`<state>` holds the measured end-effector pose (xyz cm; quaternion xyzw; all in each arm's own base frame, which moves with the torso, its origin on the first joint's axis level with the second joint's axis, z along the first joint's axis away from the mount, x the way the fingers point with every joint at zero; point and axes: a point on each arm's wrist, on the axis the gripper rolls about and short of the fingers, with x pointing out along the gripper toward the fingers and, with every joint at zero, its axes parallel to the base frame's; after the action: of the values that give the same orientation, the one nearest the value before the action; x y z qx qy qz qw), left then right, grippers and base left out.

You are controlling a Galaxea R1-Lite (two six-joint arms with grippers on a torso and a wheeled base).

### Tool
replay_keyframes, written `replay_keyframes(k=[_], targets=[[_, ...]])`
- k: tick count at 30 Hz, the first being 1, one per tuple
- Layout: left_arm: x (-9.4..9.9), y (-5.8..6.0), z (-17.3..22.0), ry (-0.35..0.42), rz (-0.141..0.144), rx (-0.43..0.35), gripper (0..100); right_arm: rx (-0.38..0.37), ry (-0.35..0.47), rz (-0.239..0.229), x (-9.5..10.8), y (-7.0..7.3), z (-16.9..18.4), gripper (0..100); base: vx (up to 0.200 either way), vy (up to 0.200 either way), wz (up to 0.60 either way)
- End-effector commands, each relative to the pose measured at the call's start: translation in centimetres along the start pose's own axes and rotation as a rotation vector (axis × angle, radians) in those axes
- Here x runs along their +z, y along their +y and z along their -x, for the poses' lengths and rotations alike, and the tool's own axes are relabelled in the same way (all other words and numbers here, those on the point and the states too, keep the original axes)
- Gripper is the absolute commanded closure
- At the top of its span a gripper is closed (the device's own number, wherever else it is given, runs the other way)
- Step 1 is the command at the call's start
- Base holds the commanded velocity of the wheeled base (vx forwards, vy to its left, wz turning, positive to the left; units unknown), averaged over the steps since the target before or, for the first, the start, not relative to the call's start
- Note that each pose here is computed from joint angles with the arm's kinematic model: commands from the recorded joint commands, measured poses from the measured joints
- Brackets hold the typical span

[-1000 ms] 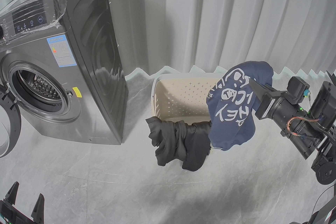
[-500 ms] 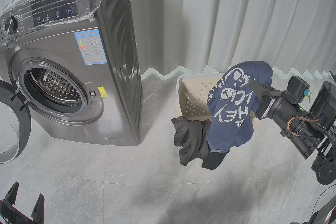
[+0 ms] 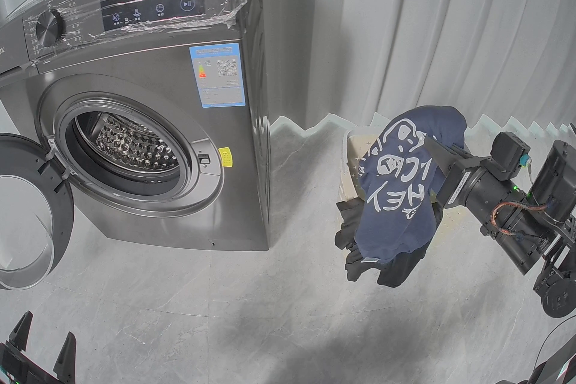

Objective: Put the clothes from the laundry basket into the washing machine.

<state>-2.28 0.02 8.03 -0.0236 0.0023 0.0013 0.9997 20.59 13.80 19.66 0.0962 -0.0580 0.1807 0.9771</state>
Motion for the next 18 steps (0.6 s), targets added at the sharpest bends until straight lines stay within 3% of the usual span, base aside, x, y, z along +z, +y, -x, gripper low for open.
replay_keyframes(k=[1,4,13,18], targets=[[-0.43,0.02,-0.02,0.003,0.000,0.001,0,0.003,0.002,0.000,-0.05,0.04,-0.01,100,0.000,0.000,0.00],[-0.43,0.02,-0.02,0.003,0.000,0.001,0,0.003,0.002,0.000,-0.05,0.04,-0.01,100,0.000,0.000,0.00],[-0.43,0.02,-0.02,0.003,0.000,0.001,0,0.004,0.004,0.000,-0.10,0.10,0.03,100,-0.200,0.000,0.00],[-0.43,0.02,-0.02,0.003,0.000,0.001,0,0.004,0.006,-0.001,-0.13,0.09,0.05,100,0.000,0.000,0.00]])
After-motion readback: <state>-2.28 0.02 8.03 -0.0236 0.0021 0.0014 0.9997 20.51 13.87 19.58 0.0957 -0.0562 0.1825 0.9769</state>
